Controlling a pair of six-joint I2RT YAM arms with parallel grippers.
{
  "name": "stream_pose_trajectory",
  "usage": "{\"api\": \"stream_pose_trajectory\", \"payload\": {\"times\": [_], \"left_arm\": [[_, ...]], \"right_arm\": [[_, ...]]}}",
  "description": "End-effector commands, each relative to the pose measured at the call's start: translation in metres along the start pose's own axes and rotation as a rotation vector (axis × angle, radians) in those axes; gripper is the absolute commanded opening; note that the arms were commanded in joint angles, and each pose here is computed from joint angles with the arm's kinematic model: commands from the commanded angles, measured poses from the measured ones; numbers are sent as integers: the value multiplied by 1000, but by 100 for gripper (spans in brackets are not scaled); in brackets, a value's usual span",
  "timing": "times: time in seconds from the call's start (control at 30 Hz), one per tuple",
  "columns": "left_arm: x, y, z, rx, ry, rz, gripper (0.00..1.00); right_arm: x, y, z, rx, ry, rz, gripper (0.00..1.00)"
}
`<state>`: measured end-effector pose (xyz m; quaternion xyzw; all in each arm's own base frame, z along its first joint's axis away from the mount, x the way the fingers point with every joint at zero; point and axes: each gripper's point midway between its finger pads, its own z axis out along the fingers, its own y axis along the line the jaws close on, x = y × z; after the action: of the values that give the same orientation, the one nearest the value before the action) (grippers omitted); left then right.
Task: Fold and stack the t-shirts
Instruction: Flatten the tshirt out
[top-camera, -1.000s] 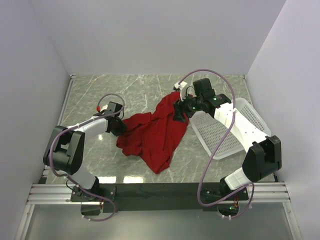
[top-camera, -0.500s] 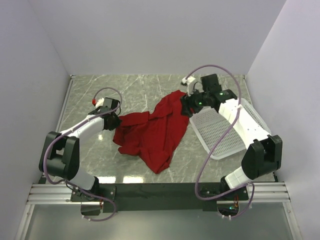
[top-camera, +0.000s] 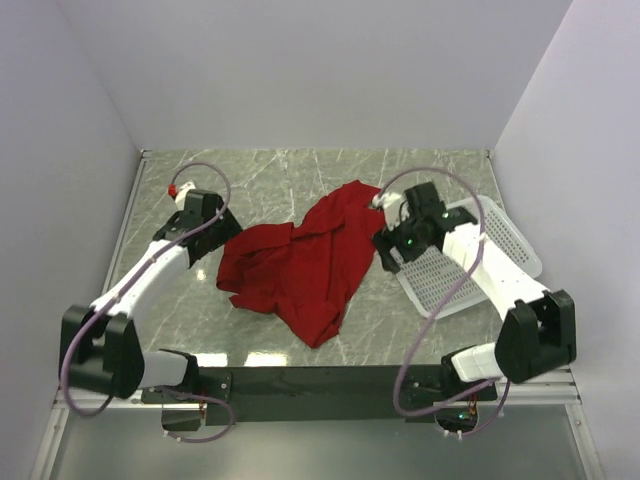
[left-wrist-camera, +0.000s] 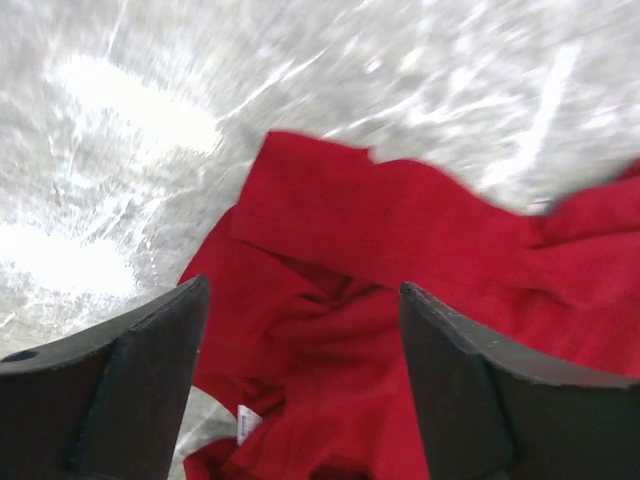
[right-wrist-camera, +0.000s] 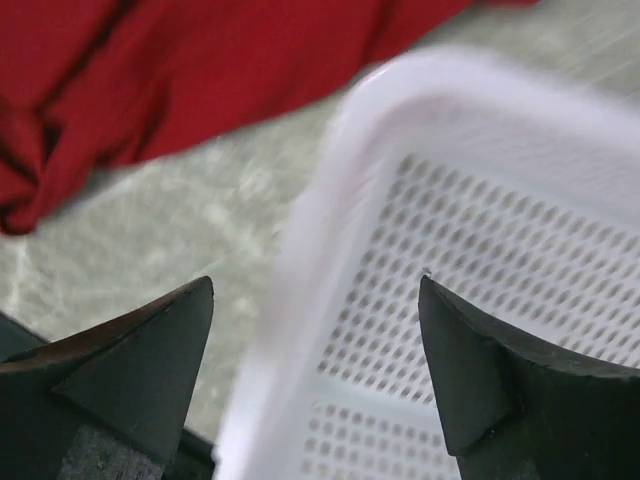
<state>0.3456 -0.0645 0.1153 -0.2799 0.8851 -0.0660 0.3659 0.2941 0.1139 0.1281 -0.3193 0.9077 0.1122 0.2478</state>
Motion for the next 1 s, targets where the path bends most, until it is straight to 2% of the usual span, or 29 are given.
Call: {"api": "stream_pose_trajectory", "payload": {"times": [0.0,0.1,0.2,0.37,0.5,0.6,0.7,0.97], "left_arm": [[-22,-9,-27,79,-86,3,82],[-29,-6,-41,97,-131,-11,84],[-29,-2,-52,111,-152,-26,84],[-24,6,-62,117,-153,-32,84],[-21,8,-73,152,-170,-44,84],[-22,9,-79,170,-188,-47,85],[-23,9,-83,179,-192,-48,85],[-19,4,-85,217,-181,-52,85]], "right_arm": [[18,8,-5,127,34,-40,90],[38,-2,8,240,99,-36,89],[42,-15,14,319,134,-30,79],[55,-14,23,291,185,-97,46],[66,-4,18,191,197,-274,37],[71,-2,8,131,218,-428,24],[77,-14,-1,97,234,-540,1],[89,-86,-23,111,294,-672,0]]}}
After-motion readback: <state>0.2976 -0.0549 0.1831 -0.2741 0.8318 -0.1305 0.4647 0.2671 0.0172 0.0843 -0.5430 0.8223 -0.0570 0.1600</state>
